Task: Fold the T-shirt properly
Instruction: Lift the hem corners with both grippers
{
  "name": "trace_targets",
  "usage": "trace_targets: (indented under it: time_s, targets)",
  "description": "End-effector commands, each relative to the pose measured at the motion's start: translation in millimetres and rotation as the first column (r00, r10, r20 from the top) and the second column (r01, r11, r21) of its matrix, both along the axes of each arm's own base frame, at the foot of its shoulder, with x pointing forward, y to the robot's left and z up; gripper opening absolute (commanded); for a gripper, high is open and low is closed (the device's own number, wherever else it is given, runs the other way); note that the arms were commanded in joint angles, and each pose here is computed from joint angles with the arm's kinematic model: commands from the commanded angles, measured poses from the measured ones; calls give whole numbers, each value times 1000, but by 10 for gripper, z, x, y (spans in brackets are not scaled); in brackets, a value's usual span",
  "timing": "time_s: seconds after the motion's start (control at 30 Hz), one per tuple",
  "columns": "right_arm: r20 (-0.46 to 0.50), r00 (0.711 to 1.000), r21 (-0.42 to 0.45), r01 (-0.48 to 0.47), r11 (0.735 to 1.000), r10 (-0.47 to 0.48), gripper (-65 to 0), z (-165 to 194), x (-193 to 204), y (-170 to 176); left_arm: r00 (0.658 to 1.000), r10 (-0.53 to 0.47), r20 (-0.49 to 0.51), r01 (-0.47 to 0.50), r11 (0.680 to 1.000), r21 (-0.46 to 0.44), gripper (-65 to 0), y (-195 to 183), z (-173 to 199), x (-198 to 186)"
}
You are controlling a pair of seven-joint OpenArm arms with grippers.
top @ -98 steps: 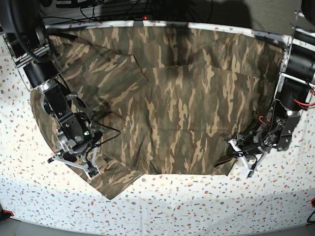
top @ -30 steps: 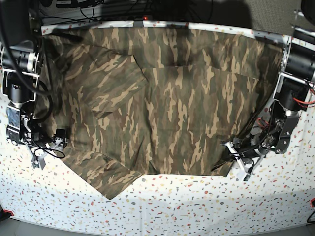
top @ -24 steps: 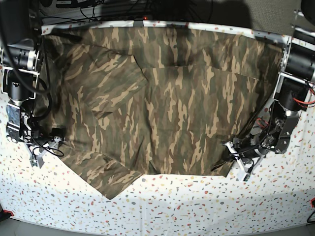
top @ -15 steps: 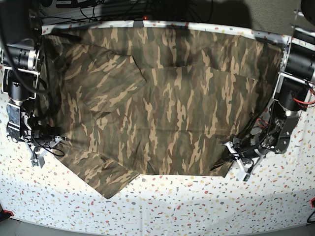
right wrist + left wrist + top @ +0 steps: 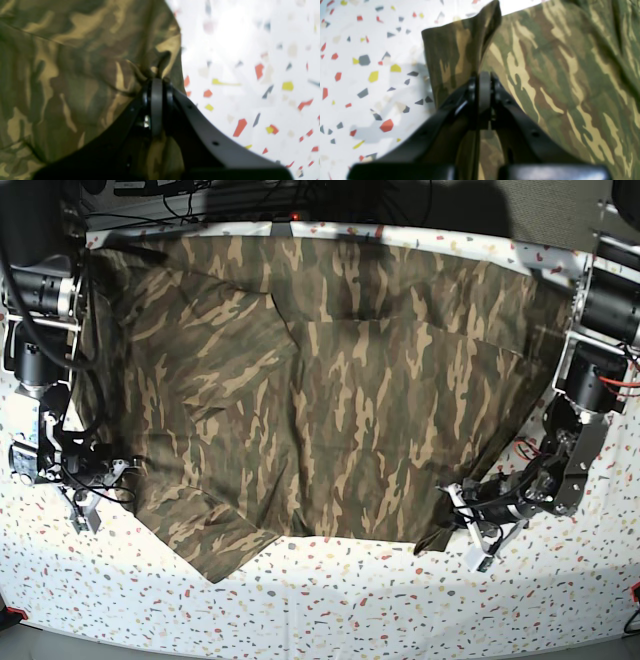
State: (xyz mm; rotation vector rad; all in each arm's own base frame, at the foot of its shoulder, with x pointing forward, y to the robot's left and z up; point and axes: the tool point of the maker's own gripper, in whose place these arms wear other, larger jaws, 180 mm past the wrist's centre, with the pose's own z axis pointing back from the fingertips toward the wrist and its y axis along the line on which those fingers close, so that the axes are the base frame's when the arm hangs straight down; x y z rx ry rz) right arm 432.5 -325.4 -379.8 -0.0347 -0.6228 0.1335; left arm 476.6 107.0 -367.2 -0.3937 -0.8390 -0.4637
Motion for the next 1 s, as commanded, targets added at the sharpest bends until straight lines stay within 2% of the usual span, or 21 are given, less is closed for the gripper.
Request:
trace_targets:
  time_s: [0.0,0.27,0.33,0.43,0.6,0.77,0.97]
  targets:
    - [72,997,-19,-7,1000,8,-650,286,162,-89,998,3,65,-3,1000,-14,-650,41,269,159]
    - [65,996,-19,-53,998,54,-650,463,75,-263,996,41,77,-45,998,46,-650,475,311,152]
    - [62,997,-18,-53,998,54,-650,479,45,-314,996,55,75,-58,998,37,-650,545,326,147]
    - [55,997,-30,-52,998,54,-650,493,14,-377,995,72,71,-73,997,7,-650,574,361,151]
    - [55,997,-33,-45,998,46,-650,518,-3,-433,996,69,55,-70,997,16,-650,577,332,131]
    - [64,997,29,-40,999,39,-650,533,4,-356,997,68,28,-69,997,24,-650,586,295,101]
    - [54,997,55,-49,997,46,-650,527,-33,-289,995,98,-12,-98,995,-31,-650,672,341,67]
